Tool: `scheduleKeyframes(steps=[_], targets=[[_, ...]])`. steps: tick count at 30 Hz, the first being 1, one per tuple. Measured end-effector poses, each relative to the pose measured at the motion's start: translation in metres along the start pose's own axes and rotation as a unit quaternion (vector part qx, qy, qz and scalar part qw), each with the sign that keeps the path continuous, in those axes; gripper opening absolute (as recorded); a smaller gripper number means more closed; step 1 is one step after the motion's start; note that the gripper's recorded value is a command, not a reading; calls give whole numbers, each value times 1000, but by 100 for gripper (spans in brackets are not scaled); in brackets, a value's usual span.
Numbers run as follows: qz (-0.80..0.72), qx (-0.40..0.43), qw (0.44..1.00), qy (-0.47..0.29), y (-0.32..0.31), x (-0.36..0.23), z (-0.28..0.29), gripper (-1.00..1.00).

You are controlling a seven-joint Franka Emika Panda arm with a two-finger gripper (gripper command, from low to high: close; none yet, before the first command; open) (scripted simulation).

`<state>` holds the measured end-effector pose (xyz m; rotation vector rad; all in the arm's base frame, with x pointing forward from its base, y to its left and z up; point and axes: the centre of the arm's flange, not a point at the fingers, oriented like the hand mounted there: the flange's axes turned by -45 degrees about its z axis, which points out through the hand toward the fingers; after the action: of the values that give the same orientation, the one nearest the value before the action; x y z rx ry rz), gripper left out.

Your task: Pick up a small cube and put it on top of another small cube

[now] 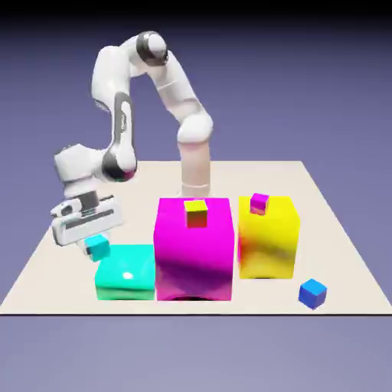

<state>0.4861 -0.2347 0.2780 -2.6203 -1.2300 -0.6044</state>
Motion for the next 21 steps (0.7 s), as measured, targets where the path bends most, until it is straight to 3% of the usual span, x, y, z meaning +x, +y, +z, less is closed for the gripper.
scheduleKeyframes(steps=[3, 6, 17, 21], targets=[[-90, 37, 995, 22, -10, 98, 5, -100], [-168, 69, 983, 27, -27, 156, 19, -100], [-424, 171, 889, 33, -127, 323, 71, -100], [-502, 202, 841, 22, -165, 352, 103, -100]])
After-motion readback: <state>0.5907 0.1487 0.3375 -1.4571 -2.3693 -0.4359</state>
